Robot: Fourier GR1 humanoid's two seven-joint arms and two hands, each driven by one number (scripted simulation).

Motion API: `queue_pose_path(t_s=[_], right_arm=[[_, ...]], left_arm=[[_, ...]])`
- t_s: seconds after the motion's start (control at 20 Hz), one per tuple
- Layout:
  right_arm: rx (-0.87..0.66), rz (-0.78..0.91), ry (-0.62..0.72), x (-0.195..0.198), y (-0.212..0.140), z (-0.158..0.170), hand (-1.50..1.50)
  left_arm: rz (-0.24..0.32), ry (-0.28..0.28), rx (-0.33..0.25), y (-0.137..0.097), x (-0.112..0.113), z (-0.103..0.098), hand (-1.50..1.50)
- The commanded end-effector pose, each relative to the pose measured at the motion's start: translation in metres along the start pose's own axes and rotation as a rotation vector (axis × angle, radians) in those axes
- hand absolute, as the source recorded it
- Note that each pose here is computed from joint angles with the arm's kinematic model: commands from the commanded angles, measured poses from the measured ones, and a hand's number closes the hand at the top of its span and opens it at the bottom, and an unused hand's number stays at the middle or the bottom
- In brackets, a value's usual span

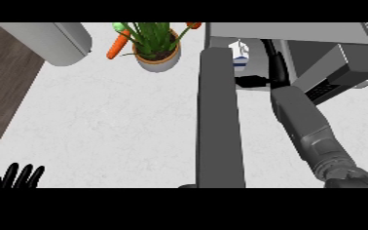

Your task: Pick up the milk, place it into the microwave and close the microwave

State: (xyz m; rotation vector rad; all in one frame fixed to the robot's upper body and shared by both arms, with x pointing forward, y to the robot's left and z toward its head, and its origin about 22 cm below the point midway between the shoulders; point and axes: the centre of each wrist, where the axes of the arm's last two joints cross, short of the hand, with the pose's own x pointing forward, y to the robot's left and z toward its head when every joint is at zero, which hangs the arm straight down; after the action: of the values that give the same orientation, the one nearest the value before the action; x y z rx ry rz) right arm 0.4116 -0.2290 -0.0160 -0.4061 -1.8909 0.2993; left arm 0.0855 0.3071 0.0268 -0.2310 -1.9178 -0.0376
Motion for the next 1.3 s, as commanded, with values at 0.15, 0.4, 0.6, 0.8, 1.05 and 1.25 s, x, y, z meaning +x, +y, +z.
queue_pose_path(t_s=[0.15, 0.4, 0.6, 0.8, 1.05, 1.25], right_arm=[[0.071, -0.118, 0.009, -0.021, -0.004, 0.027, -1.5], [0.07, -0.185, 0.02, -0.03, 0.015, 0.052, -1.5], [0.098, -0.222, 0.012, -0.042, 0.018, 0.081, -1.5], [0.107, -0.264, 0.038, -0.05, 0.01, 0.101, -1.5], [0.115, -0.34, 0.017, -0.058, 0.008, 0.142, -1.5], [0.107, -0.315, 0.013, -0.056, -0.019, 0.165, -1.5]], left_arm=[[0.009, 0.009, -0.06, -0.027, -0.01, -0.013, -1.5], [-0.007, 0.022, -0.084, -0.039, -0.012, -0.024, -1.5], [-0.006, 0.03, -0.161, -0.052, -0.006, -0.036, -1.5], [0.009, 0.069, -0.176, -0.062, -0.016, -0.047, -1.5], [-0.016, 0.127, -0.28, -0.075, -0.03, -0.067, 1.5], [-0.034, 0.15, -0.308, -0.082, -0.044, -0.074, 1.5]])
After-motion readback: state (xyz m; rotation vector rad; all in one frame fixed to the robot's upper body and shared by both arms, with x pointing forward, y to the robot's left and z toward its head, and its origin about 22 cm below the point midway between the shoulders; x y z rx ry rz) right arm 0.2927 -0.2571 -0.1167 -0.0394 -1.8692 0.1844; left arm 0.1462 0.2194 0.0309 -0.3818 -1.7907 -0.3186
